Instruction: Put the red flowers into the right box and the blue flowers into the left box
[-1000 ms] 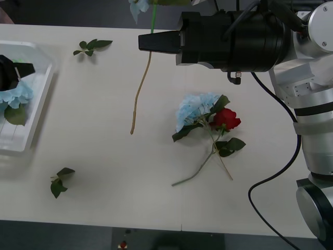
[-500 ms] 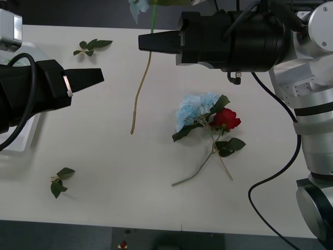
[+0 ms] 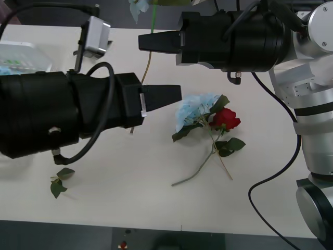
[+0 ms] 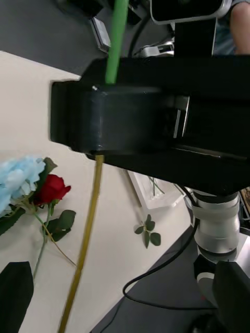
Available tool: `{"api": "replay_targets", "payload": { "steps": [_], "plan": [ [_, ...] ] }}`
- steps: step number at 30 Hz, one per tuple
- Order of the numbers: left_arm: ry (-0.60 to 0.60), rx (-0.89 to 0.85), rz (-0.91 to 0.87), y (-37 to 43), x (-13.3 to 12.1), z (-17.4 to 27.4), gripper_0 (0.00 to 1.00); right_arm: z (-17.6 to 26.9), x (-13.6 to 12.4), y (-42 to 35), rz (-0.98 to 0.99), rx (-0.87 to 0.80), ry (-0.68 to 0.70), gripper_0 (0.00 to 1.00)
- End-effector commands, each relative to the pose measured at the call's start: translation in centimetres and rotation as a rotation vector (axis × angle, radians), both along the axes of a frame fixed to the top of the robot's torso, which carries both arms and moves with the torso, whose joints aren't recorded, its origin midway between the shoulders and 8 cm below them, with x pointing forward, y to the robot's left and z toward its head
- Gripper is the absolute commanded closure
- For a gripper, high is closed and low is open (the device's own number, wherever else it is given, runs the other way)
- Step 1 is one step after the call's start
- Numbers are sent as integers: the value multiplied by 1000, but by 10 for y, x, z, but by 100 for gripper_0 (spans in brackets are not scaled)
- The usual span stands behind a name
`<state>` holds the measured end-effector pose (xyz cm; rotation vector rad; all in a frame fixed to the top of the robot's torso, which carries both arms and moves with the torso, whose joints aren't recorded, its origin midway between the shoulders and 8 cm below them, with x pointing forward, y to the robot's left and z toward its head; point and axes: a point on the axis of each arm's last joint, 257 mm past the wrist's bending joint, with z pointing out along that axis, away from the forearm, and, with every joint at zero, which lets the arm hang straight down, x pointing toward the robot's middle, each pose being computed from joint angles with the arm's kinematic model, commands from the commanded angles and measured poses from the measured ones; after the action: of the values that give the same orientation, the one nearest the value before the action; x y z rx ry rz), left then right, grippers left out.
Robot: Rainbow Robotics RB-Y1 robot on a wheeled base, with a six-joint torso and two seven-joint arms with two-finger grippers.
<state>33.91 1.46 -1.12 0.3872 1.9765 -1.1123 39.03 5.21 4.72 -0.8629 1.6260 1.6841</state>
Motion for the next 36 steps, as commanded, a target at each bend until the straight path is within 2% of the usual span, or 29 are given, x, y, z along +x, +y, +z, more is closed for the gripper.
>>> {"api": "replay_targets", "payload": {
  "steps": [1, 3, 4, 24, 25, 26, 27, 28, 29, 30, 36],
  "plan": [
    [-28, 10, 38, 3, 10, 5, 31, 18, -5, 2, 11, 13, -30, 100],
    [-29, 16, 40, 4, 11, 3, 75, 18, -5, 2, 11, 13, -30, 100],
    [-34, 22, 45, 5, 12, 3, 100, 18, -5, 2, 11, 13, -30, 100],
    [-86, 58, 89, 14, 24, 2, 100, 18, -5, 2, 11, 13, -30, 100],
    [-90, 63, 94, 16, 25, 2, 100, 18, -5, 2, 11, 13, -30, 97],
    [-95, 69, 107, 19, 28, 2, 100, 18, -5, 2, 11, 13, -30, 72],
    [-101, 72, 116, 22, 30, 3, 100, 18, -5, 2, 11, 13, -30, 42],
    [-100, 75, 128, 26, 33, 2, 100, 18, -5, 2, 11, 13, -30, 17],
    [-101, 80, 135, 29, 34, 2, 100, 18, -5, 2, 11, 13, -30, 5],
    [-101, 85, 156, 38, 38, 2, 100, 18, -5, 2, 11, 13, -30, 0],
    [-108, 98, 273, 87, 55, 6, 100, 18, -5, 2, 11, 13, -30, 0]
  ]
}}
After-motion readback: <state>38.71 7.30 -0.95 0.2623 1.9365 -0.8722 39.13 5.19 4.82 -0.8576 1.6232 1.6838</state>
